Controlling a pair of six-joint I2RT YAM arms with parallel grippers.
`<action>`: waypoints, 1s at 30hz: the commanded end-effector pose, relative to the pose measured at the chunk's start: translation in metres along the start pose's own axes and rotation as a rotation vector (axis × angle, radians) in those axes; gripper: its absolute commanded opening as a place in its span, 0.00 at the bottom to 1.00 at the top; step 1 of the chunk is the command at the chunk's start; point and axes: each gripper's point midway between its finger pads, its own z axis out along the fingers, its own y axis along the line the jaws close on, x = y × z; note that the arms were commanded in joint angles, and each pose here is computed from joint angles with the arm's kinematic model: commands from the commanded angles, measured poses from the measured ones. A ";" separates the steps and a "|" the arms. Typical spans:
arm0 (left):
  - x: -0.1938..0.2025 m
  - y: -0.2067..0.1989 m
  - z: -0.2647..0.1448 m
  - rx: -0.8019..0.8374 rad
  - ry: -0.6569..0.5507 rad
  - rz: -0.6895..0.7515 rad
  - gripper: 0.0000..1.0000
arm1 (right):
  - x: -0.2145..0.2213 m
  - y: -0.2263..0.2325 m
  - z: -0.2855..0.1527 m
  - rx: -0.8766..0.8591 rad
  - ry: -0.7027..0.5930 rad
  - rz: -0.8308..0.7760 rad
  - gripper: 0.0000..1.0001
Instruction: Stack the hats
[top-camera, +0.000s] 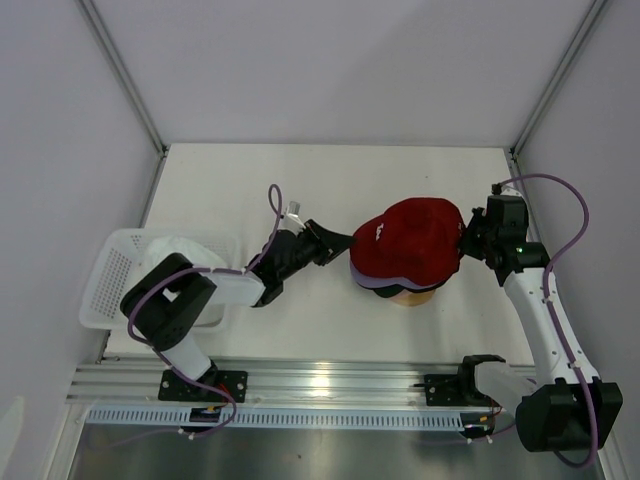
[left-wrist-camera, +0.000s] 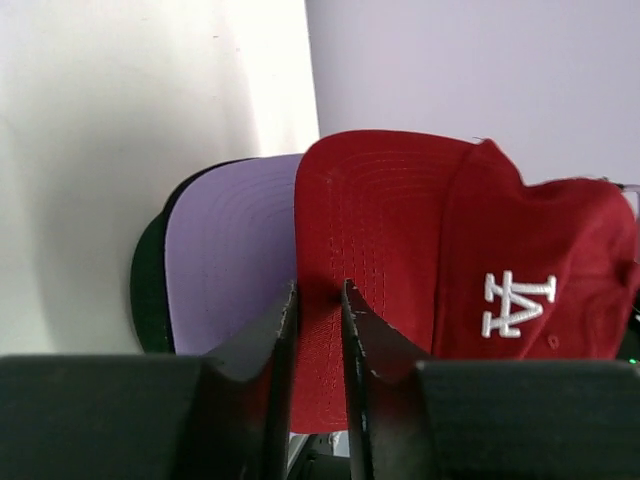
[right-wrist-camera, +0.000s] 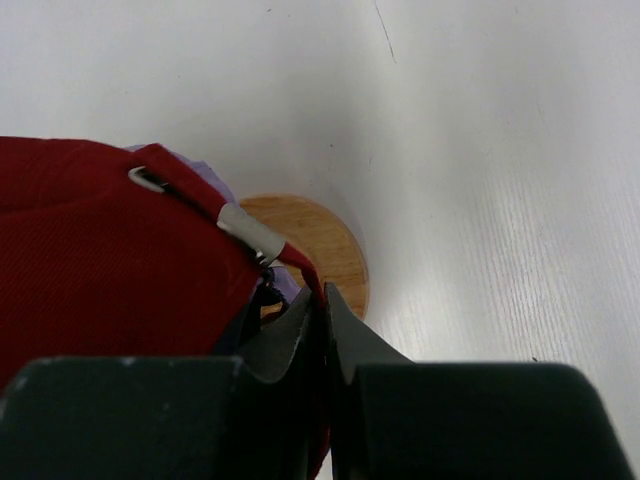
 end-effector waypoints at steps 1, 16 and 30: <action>0.008 -0.039 -0.001 0.140 0.015 0.013 0.21 | -0.006 0.004 0.003 -0.021 -0.022 0.000 0.08; 0.026 -0.035 -0.023 0.301 0.044 0.066 0.58 | -0.004 0.003 0.001 -0.021 -0.025 0.001 0.08; 0.023 0.009 -0.023 0.028 0.001 0.135 0.01 | 0.005 -0.009 0.006 0.035 -0.009 0.007 0.06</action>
